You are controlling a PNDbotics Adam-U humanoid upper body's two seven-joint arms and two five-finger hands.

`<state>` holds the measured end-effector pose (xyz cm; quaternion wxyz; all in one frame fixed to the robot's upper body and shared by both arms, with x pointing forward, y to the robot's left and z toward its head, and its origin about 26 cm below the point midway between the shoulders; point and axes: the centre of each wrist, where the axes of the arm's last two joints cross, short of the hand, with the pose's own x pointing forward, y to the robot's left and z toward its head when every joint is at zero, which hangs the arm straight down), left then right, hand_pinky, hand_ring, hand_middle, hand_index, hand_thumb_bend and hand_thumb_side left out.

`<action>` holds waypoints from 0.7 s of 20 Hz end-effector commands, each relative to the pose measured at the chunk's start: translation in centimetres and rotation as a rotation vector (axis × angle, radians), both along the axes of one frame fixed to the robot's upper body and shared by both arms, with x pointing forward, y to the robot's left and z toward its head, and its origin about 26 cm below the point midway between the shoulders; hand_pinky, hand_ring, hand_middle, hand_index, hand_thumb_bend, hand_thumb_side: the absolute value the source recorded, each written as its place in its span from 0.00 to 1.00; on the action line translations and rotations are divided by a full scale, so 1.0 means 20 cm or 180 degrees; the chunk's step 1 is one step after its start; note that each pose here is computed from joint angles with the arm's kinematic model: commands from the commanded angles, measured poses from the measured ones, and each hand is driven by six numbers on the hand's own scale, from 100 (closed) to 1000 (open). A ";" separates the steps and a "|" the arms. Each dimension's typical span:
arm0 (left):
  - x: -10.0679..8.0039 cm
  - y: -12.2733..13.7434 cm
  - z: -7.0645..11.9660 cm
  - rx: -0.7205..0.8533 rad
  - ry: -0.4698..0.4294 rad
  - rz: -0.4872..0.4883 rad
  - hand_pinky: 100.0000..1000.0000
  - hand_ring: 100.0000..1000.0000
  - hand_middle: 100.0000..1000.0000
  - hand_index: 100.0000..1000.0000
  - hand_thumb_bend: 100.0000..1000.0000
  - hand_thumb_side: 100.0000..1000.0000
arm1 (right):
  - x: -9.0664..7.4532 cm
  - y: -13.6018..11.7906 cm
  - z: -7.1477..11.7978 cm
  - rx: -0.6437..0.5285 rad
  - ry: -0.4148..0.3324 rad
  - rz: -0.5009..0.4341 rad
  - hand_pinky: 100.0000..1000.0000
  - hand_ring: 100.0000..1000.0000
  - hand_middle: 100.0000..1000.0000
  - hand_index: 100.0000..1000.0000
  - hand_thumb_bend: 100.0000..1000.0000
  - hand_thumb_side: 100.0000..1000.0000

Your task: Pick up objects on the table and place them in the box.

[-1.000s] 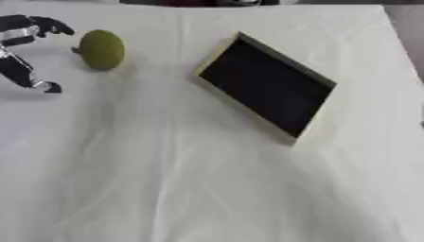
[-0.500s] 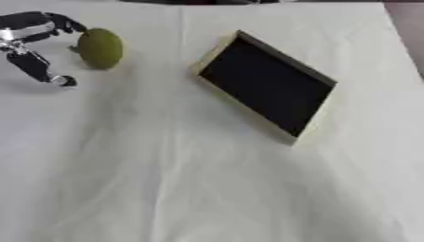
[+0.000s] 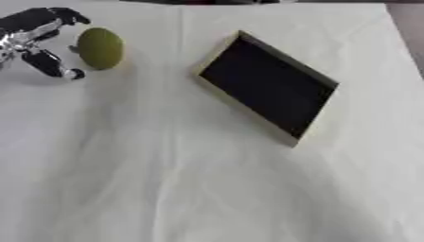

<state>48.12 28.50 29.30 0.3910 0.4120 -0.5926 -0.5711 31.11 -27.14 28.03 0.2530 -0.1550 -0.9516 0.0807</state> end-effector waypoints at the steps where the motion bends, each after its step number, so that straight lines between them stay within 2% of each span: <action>1: -0.01 0.01 0.08 -0.0085 0.0009 -0.0094 0.86 0.91 0.88 0.94 0.55 0.00 | -0.02 0.01 0.05 -0.0037 -0.0107 0.0043 0.83 0.68 0.64 0.75 0.00 0.74; 5: 0.00 0.01 0.08 -0.0157 0.0104 -0.0124 0.82 0.87 0.83 0.89 0.48 0.00 | -0.02 0.01 0.05 -0.0028 -0.0096 0.0044 0.83 0.68 0.64 0.74 0.00 0.74; 8: -0.01 0.01 0.08 -0.0194 -0.0005 -0.0053 0.72 0.74 0.67 0.74 0.31 0.00 | -0.02 0.01 0.04 -0.0023 -0.0088 0.0042 0.83 0.68 0.63 0.74 0.00 0.75; 9: -0.01 0.02 0.09 -0.0190 -0.0109 0.0011 0.68 0.70 0.62 0.71 0.24 0.00 | -0.02 0.01 0.04 -0.0023 -0.0084 0.0041 0.83 0.68 0.63 0.74 0.00 0.74; 12: -0.01 0.01 0.09 -0.0190 -0.0554 0.0203 0.54 0.57 0.49 0.59 0.21 0.00 | -0.02 0.01 0.04 -0.0018 -0.0077 0.0048 0.83 0.68 0.63 0.74 0.00 0.74; 14: -0.02 0.00 0.09 -0.0195 -0.0844 0.0240 0.51 0.55 0.48 0.58 0.20 0.00 | -0.02 0.01 0.04 -0.0018 -0.0070 0.0044 0.83 0.67 0.63 0.74 0.00 0.74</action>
